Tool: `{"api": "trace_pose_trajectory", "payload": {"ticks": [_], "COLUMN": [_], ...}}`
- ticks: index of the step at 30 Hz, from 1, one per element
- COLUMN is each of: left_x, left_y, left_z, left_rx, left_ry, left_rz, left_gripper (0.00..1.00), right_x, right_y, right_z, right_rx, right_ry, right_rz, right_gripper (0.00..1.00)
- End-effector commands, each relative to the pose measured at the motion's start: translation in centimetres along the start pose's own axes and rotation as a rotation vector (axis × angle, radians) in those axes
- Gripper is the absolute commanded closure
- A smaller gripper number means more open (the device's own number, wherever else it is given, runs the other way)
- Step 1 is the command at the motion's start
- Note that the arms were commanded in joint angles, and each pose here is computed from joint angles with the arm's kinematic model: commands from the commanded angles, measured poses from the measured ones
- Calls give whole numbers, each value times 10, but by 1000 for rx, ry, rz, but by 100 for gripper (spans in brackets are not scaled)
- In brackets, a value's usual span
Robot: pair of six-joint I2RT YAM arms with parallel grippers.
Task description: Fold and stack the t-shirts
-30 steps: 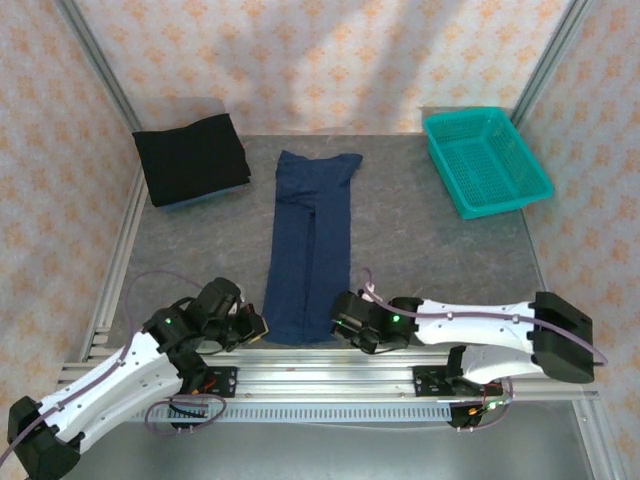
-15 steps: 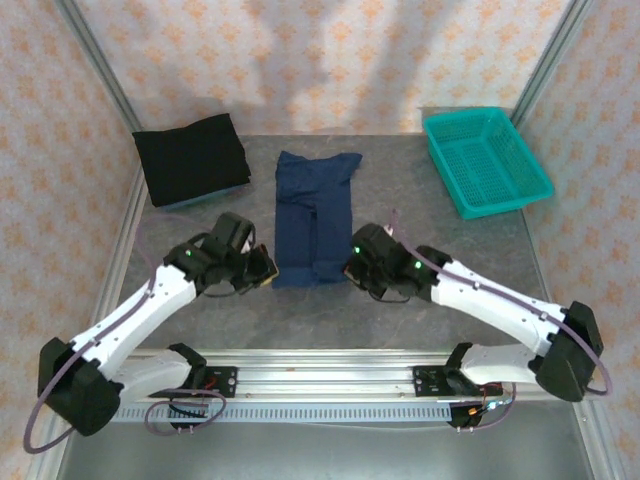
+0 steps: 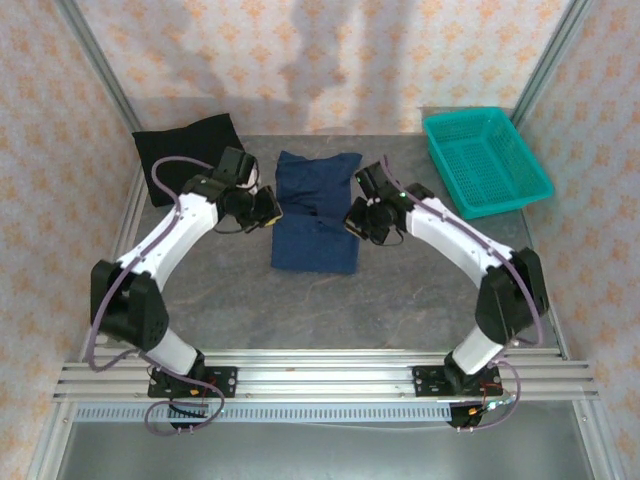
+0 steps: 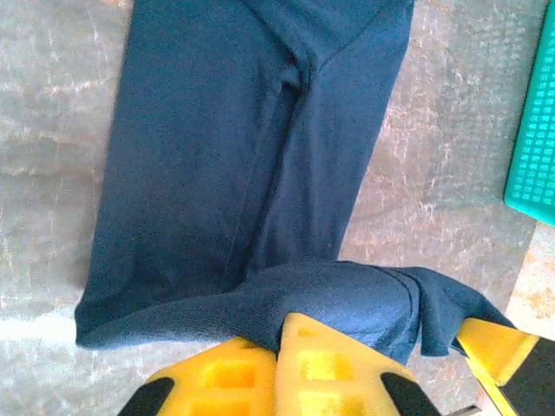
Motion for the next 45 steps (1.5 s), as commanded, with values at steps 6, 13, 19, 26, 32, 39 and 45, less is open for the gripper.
{"api": "trace_pose_trajectory", "payload": {"ticks": [6,13,19,26,32,39,45], "left_x": [-3,4,15,6,-64,-81,-30], "left_y": [-25,-53,-83,-100,-36,59,80], "left_z": [49,79,101,145,192,158,66], "left_rx": [10,26,37,4,-173,-248,-177], "left_ry": [-17,6,36,106,121,2,-103], "left_rz": [34,63,91,40,-206,-193,-86], "left_gripper": [100,100,100,87,48,42,33], "right_x": [3,4,3,20,80,72,20], "right_y": [-27,-57,-88,-113,-16,68,66], "right_z": [45,75,97,157,228,168,72], "right_rx": [64,96,123,73,-165,-155,-93], "right_ry": [53,49,28,-58,-100,49,97], "right_rz": [-74,-105,-108,22,469,377,291], "right_gripper": [100,100,100,76,39,33,28]}}
Point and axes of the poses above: each hand's point on the last joint's axis, 136 mm out from that joint toward the fingers, its own y axis back along the fingers, its own x axis along the line the jaws close on, z = x × y, the point moved 9 cm from there along y, back along the fingers, and after that the axes turned 1 degree about y, right-handed, at the moved point
